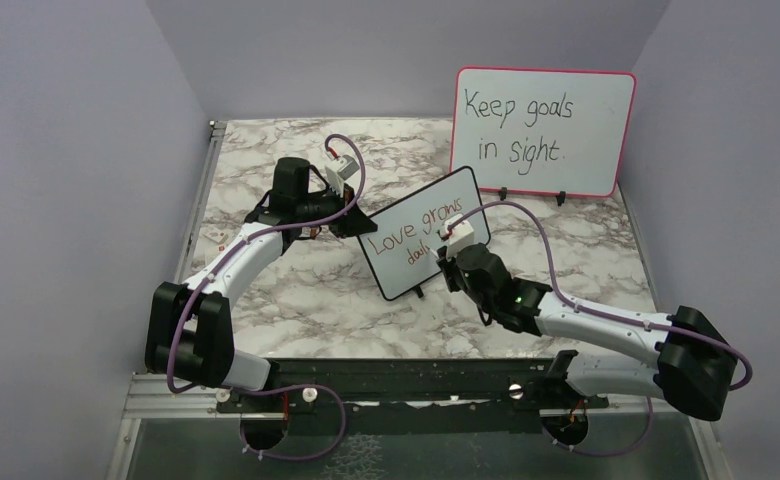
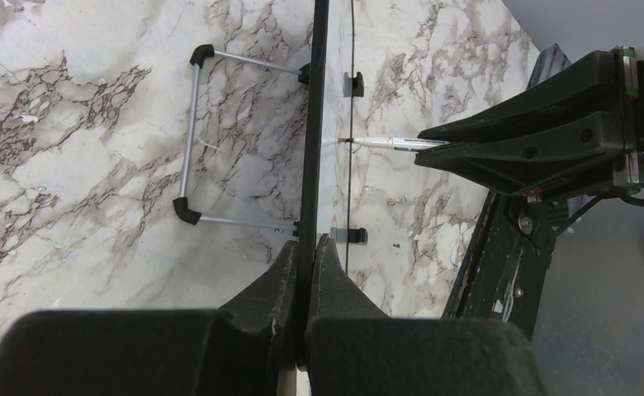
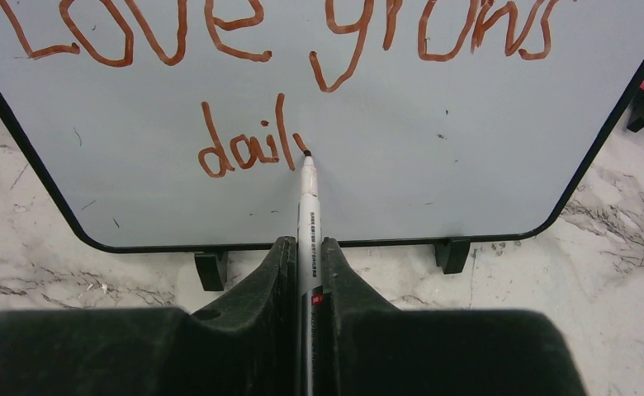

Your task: Write a sentence on the whiteboard

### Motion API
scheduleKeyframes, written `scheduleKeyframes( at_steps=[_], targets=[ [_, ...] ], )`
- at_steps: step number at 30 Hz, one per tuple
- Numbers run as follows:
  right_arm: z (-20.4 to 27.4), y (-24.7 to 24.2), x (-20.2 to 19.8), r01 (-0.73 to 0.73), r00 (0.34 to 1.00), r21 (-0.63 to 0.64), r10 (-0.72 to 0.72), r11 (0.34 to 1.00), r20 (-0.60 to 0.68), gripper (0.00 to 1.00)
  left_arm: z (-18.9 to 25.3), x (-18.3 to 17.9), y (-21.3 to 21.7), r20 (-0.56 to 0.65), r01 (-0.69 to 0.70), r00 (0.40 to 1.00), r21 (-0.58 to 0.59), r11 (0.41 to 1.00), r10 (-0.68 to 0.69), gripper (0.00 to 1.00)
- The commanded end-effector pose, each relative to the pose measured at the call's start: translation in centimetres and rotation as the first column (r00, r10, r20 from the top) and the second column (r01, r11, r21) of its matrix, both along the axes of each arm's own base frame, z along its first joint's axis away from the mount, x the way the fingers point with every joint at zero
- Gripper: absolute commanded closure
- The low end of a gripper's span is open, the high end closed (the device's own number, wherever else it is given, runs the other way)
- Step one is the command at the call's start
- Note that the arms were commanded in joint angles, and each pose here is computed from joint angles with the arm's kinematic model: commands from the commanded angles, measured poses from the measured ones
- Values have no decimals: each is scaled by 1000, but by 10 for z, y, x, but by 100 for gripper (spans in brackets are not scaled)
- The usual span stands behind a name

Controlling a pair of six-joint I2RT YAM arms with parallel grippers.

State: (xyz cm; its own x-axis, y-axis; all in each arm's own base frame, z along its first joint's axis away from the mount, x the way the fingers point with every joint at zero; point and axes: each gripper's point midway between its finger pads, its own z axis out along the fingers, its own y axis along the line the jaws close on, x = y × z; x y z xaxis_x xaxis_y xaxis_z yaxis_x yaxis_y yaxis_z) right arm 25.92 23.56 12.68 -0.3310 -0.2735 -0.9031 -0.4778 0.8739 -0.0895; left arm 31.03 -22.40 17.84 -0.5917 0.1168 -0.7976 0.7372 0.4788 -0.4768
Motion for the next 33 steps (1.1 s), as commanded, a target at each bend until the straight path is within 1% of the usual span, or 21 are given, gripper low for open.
scheduleKeyframes(
  at_steps=[1,7,17,28,33],
  targets=[
    [-3,-11,0,40,999,-15,-40,999,-10,99,-62,10,36,-40,-123,990,231,965,136,100],
    [2,-11,1,40,999,-3,-40,999,-1,100,-61,11,37,-38,-125,990,231,965,137,100],
    [22,-6,11,40,997,32,-42,999,59,100,-61,11,37,-37,-125,990,231,965,137,100],
    [29,1,17,25,997,47,-29,999,77,99,-61,11,36,-39,-123,990,230,965,135,100],
    [25,2,17,22,997,40,-24,999,66,100,-61,11,36,-38,-123,990,230,965,136,100]
  ],
)
